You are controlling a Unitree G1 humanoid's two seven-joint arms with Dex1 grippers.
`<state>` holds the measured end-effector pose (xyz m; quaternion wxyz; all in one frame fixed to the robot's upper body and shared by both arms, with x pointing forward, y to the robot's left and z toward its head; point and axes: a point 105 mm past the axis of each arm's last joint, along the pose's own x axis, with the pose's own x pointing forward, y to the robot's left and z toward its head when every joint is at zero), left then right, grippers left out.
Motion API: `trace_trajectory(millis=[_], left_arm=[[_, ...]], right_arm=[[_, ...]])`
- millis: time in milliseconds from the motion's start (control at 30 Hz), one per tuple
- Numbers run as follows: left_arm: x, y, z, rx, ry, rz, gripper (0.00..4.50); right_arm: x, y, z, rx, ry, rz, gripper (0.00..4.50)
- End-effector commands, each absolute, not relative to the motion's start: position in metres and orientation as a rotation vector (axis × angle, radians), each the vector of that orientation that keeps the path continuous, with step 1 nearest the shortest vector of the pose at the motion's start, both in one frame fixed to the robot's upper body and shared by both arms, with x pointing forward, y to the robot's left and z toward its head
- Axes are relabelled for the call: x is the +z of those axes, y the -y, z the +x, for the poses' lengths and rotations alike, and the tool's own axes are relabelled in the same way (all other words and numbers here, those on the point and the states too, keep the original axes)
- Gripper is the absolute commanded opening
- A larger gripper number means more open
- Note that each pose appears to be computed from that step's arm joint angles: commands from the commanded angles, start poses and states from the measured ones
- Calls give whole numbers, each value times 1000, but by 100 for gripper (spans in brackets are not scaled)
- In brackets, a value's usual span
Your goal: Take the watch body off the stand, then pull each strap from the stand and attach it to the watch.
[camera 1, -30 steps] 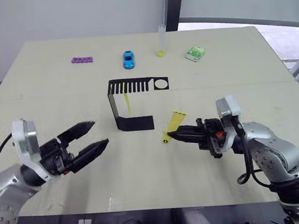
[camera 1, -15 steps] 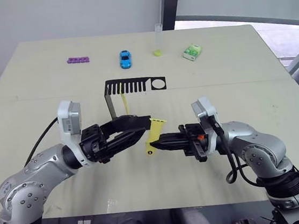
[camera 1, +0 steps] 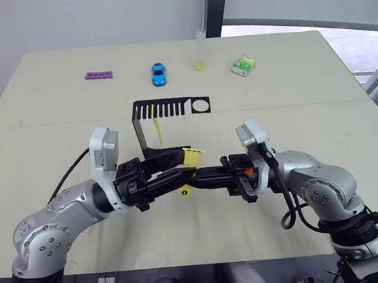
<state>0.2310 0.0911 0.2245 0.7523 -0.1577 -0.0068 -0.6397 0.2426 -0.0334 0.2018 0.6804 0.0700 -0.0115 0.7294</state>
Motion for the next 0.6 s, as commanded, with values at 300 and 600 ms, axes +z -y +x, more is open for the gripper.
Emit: trace_trajectory(millis=[300,600], left_arm=[[236,-92,233,-1402,88,-392,269],[238,-91,232,-1412,101,-417,192]], right_arm=[[209,29,238,1655,59,163,0],[205,32,236,1652,55,168,0]])
